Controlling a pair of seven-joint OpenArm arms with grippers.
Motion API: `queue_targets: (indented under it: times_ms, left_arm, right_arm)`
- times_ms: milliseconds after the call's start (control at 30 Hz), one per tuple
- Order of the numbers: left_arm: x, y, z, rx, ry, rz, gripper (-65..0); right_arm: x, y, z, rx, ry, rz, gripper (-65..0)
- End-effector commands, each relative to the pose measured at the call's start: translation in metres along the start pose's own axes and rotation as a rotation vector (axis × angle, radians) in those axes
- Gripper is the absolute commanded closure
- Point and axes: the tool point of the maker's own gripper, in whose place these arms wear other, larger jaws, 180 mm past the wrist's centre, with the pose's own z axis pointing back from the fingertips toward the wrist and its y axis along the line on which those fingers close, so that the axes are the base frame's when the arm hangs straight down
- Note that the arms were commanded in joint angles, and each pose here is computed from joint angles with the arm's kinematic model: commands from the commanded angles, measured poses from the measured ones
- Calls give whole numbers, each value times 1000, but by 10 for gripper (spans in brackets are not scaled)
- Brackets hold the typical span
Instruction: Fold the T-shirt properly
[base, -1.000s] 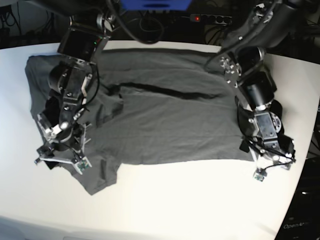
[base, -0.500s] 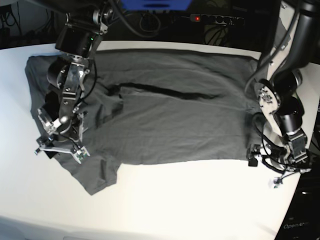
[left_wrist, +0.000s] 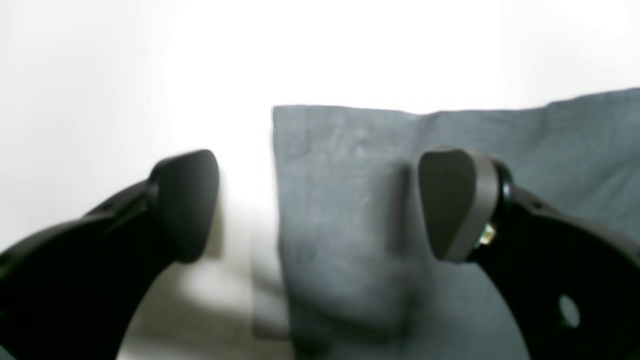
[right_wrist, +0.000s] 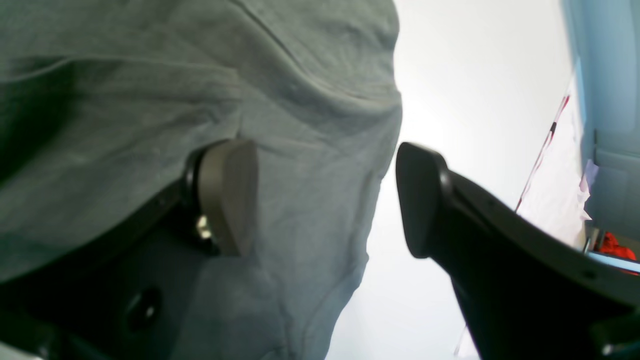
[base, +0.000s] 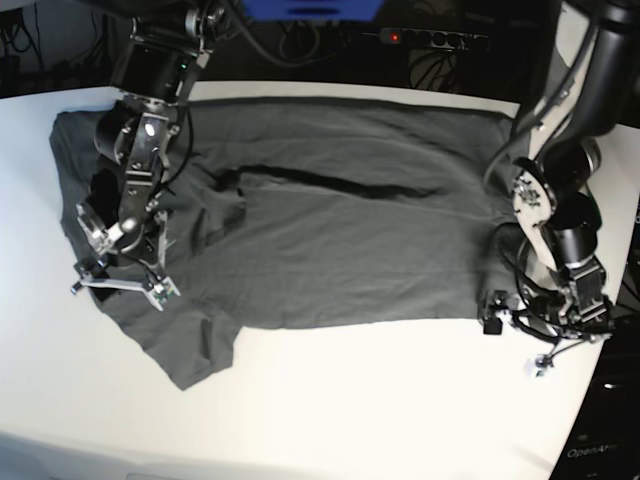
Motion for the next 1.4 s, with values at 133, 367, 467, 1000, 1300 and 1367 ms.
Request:
queue_targets:
  times_ms: [133, 367, 467, 1000, 1300, 1367]
  left_arm:
    - [25, -4, 5, -6, -78, -5, -622]
    - [16, -11, -3, -30, -105, 23, -622]
    - [13, -11, -4, -43, -124, 48, -622]
    - [-3, -12, -9, -48, -97, 59, -540]
    - [-19, -21, -19, -81, -54, 72, -113]
    - [-18, -21, -19, -81, -56, 72, -81]
  right_arm:
    - [5, -13, 3, -36, -19, 1, -421]
    - [-5, -5, 3, -20, -1, 7, -421]
    - [-5, -3, 3, -18, -1, 7, -421]
    - [-5, -1, 3, -12, -1, 5, -421]
    - [-14, 15, 4, 17, -27, 17, -421]
    - [-17, 16, 4, 19, -20, 18, -421]
